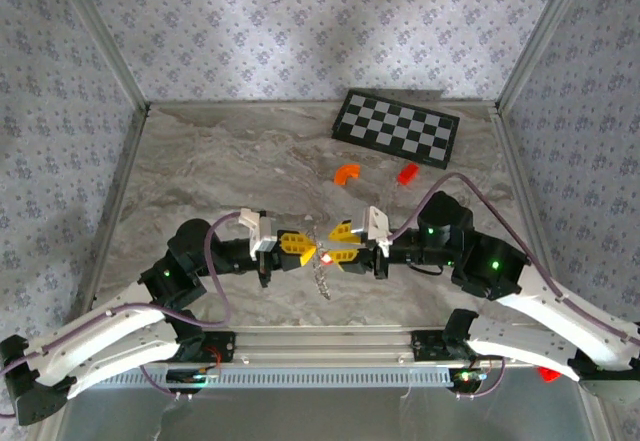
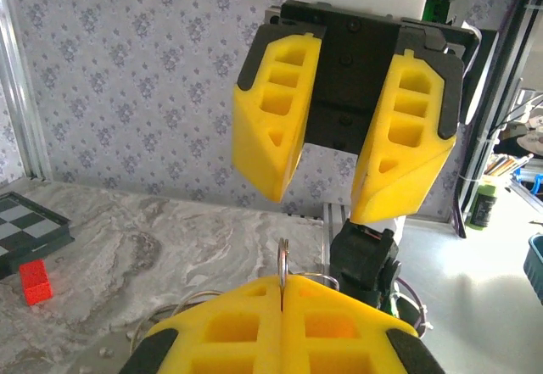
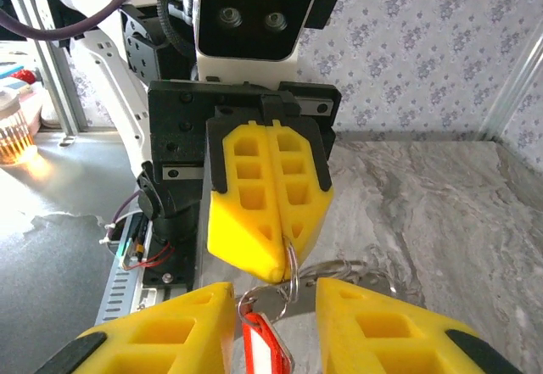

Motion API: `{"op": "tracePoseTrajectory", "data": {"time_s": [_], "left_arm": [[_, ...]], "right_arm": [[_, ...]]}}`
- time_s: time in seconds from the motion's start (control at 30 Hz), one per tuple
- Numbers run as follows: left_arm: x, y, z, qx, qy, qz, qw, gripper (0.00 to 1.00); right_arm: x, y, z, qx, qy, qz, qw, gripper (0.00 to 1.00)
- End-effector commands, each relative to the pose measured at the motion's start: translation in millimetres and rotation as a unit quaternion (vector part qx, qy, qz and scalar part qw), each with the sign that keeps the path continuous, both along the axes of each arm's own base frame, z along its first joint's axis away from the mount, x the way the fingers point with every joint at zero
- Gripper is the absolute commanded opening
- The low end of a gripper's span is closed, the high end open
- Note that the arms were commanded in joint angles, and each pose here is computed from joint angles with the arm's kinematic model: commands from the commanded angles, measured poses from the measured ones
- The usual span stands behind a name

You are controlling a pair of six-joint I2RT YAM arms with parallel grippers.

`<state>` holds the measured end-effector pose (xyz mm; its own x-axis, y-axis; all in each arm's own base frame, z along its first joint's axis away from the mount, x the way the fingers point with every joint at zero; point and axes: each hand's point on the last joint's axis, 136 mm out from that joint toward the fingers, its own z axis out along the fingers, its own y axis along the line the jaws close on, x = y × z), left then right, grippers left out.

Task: Put the keys on the keyring

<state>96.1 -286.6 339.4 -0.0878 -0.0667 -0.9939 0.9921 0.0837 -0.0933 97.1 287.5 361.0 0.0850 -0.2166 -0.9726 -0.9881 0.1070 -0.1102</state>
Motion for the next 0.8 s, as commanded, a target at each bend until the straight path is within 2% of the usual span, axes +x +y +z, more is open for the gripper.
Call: {"op": "tracePoseTrajectory", "data": {"time_s": [0.0,0.33,0.6,0.77], "left_arm": [[-12,8,40,-0.043,-0.041,-0.017,0.998,0.0],[-10,6,39,-0.04,-0.04,-0.016,0.998,0.0],[-9,5,39,-0.039,-0.039,-0.016,0.998,0.0],[-9,4,39,-0.037,-0.037,-0.016,0.998,0.0]], "right_arm": [[-3,2,10,0.009,0.006,0.013,1.0,0.32],[1,6,-4,-0.008,0.024,0.016,1.0,0.3],[8,8,-8,-0.009,0.029,0.006,1.0,0.19],[10,9,-8,-0.007,0.03,0.006,0.999,0.18]]}}
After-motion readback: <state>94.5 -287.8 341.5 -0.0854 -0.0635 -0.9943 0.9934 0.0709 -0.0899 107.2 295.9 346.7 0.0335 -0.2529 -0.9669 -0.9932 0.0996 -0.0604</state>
